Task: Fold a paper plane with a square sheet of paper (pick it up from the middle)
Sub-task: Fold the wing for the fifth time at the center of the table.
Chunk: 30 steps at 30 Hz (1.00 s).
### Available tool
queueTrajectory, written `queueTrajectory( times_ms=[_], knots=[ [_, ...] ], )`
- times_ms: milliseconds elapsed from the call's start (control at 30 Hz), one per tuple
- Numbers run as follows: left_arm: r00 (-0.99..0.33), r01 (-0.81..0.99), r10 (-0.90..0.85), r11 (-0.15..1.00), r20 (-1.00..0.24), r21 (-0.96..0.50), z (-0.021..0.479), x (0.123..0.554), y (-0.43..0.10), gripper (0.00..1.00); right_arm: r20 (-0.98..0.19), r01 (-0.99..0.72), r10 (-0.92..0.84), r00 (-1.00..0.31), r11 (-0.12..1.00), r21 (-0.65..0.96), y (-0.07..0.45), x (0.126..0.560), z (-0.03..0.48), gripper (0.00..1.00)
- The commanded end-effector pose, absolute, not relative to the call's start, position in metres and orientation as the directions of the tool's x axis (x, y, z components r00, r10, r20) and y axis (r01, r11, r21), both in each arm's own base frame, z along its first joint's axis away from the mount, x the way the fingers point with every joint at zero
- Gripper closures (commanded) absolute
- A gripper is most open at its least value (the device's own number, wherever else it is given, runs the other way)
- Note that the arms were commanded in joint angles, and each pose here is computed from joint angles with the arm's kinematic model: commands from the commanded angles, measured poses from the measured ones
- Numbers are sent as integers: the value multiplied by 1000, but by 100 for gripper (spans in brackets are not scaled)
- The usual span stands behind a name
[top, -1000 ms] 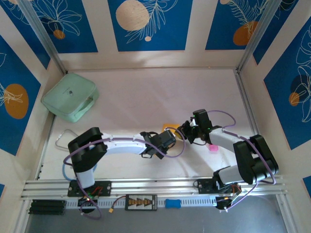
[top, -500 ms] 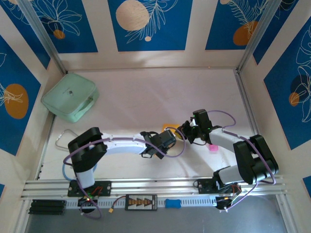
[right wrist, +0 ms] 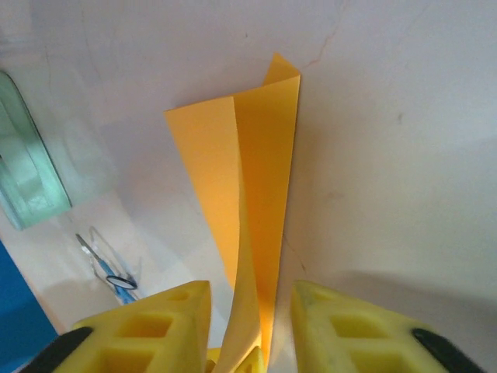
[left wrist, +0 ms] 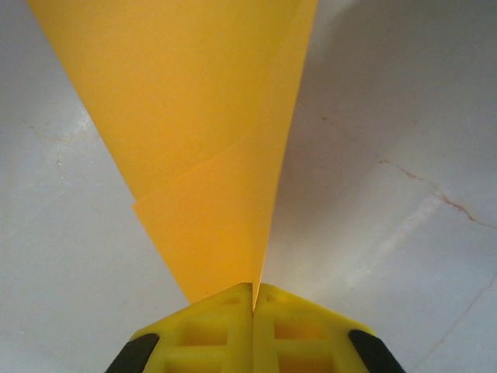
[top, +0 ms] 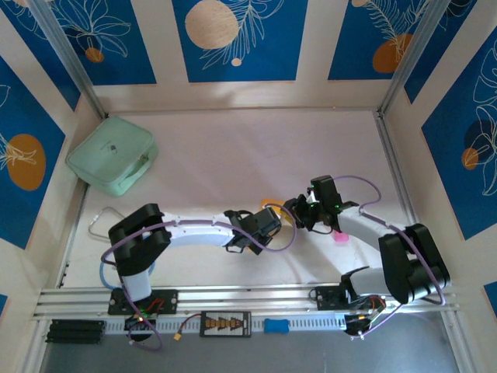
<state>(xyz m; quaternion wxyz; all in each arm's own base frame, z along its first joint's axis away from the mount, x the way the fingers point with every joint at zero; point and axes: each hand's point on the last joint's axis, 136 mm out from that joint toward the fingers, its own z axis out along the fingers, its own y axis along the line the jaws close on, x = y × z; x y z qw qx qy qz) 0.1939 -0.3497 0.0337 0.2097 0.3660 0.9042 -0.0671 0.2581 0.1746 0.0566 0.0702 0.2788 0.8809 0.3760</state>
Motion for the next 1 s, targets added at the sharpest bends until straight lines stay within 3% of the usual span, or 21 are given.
queueTrajectory(
  times_ms=[0, 767, 967],
  knots=[
    [-664, 691, 614, 722, -427, -37, 34, 193, -355, 100, 43, 425, 542, -839, 603, 675, 160, 251, 59, 60],
    [-775, 628, 511, 693, -372, -355, 28, 193, -355, 100, 13, 362, 527, -850, 566, 741, 154, 246, 72, 57],
    [-771, 631, 497, 685, -400, -364, 37, 197, -354, 100, -18, 297, 488, -873, 558, 775, 163, 248, 80, 57]
  ],
)
